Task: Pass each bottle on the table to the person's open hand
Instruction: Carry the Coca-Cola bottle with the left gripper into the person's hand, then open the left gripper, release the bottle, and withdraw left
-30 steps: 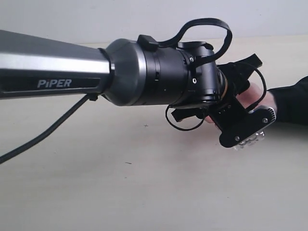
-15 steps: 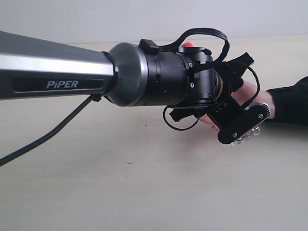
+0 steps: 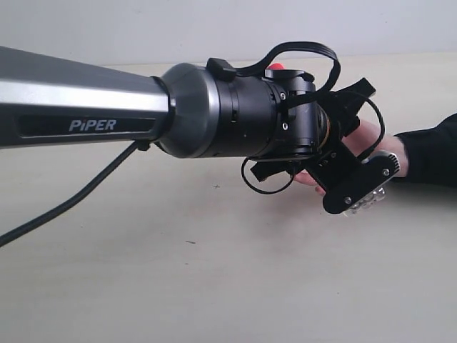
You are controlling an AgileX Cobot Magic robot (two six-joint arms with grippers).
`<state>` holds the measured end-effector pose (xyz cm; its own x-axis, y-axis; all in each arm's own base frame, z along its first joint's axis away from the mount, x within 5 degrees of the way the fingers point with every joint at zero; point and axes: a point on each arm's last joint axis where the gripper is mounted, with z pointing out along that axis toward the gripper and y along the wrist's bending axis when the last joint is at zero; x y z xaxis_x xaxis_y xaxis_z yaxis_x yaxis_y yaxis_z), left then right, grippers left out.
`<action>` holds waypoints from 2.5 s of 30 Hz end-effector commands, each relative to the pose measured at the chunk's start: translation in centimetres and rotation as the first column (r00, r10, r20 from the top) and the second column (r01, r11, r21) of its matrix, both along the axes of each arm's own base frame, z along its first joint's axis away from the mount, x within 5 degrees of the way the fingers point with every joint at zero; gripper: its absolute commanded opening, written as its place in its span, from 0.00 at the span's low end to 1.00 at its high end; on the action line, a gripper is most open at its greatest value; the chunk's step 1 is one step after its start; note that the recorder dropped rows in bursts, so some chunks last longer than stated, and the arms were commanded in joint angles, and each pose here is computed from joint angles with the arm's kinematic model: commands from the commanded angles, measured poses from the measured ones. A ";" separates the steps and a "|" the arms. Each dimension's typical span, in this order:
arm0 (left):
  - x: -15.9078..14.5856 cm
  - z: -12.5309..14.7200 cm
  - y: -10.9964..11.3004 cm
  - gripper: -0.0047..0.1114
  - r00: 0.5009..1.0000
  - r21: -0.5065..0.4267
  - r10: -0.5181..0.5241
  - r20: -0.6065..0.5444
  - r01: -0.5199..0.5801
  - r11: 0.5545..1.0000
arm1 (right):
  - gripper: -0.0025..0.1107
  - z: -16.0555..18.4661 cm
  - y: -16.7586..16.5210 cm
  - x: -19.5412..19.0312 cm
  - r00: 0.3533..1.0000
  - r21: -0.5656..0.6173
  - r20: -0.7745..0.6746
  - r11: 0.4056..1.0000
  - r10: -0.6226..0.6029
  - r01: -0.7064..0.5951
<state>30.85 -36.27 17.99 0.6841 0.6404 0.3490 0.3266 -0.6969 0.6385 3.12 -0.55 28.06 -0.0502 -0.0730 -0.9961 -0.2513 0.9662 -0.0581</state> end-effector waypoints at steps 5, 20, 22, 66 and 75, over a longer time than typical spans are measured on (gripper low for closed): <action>0.1 -0.1 0.1 0.69 1.000 0.000 0.011 -0.002 -0.011 1.000 | 0.02 0.3 -0.1 -0.1 1.000 0.001 0.020 1.000 -0.003 0.003; -0.1 1.4 0.4 0.71 0.999 -0.021 0.037 0.009 -0.037 0.999 | 0.02 0.3 -0.1 -0.1 1.000 0.001 0.020 1.000 -0.003 0.003; -0.1 2.0 0.6 0.70 0.999 -0.020 0.046 0.014 -0.046 0.999 | 0.02 0.3 -0.1 -0.1 1.000 0.001 0.020 1.000 -0.003 0.003; -4.2 16.3 19.0 0.05 0.547 -0.572 0.168 -0.820 -0.792 -0.213 | 0.02 0.4 0.0 -0.1 0.999 0.004 0.037 1.000 0.003 -0.003; -12.0 10.5 22.8 0.05 0.675 -0.589 -0.206 -0.709 -0.726 -0.356 | 0.02 0.4 0.0 -0.1 0.999 0.004 0.037 1.000 0.003 -0.003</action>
<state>20.89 -14.41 29.30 -0.0873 0.0857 -0.9925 0.6188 0.7855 0.0134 3.12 -0.50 28.19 -0.0362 -0.0694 -0.9969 -0.2560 0.9650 -0.0578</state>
